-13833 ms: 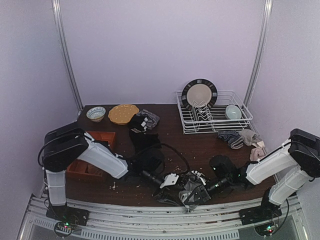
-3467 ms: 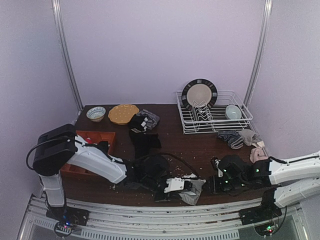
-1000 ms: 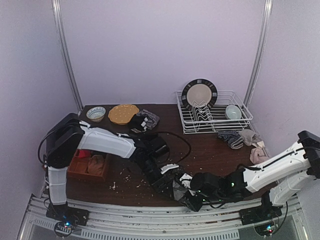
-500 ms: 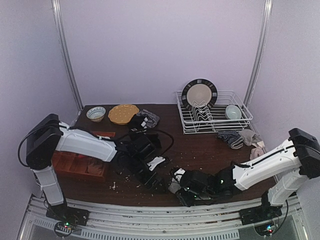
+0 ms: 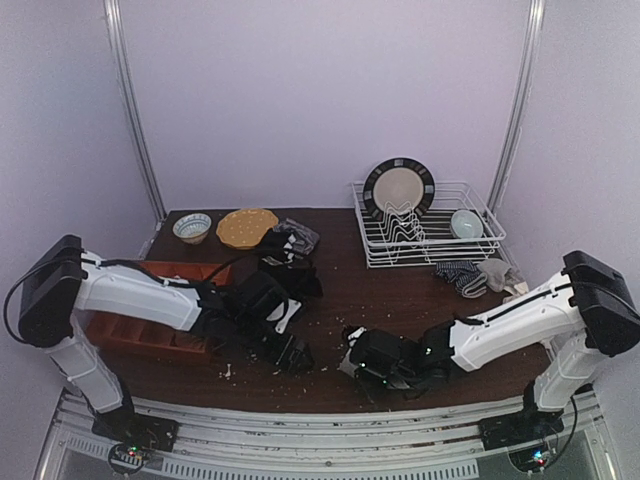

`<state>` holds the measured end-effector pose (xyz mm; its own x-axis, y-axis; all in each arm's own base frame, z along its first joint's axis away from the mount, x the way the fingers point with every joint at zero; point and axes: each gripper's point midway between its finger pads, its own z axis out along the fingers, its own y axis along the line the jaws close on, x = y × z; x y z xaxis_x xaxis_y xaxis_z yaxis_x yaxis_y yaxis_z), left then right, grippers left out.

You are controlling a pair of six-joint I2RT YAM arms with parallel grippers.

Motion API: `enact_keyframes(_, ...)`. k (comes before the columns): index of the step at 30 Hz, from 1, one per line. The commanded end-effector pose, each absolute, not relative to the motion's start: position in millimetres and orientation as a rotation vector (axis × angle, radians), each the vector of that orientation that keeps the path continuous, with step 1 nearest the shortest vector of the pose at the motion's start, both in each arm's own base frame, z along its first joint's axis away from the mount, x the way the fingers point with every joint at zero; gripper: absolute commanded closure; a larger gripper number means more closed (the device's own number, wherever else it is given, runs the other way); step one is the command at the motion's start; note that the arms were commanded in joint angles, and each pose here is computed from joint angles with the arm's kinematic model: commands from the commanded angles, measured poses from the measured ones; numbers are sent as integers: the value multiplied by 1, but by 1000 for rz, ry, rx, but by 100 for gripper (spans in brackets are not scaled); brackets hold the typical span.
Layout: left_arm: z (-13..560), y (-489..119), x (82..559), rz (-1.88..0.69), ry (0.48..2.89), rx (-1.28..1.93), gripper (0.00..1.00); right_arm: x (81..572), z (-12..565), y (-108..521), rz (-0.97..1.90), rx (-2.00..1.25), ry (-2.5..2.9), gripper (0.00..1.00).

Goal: Roll the underwear
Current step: Roll the underwear at the center of the board.

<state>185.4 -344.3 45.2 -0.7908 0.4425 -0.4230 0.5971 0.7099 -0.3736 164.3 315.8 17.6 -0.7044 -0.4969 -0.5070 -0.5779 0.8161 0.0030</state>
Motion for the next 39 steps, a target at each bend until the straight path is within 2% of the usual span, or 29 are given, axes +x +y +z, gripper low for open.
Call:
enact_keyframes(1,65,-349,196,-757,2508,776,14,125,-32,256,52,-899,2753,80)
enact_keyframes(3,70,-352,196,-759,2466,789,15,120,-28,266,151,-918,2752,88)
enact_keyframes(7,87,-361,204,-740,2315,765,12,111,-23,285,415,-892,2790,99)
enact_keyframes(11,113,-362,205,-748,2115,707,3,107,-18,292,731,-779,2859,100)
enact_keyframes(15,132,-360,206,-800,2070,641,2,106,-4,297,987,-702,2859,100)
enact_keyframes(19,141,-387,182,-1003,1898,825,2,108,8,303,1200,-629,2844,100)
enact_keyframes(23,121,-419,166,-1032,1857,1100,12,109,3,298,1295,-536,2877,100)
enact_keyframes(26,107,-435,156,-1060,1727,1255,16,112,-1,293,1332,-479,2892,100)
enact_keyframes(39,70,-458,137,-882,1294,1710,15,115,-3,286,1376,-447,2908,100)
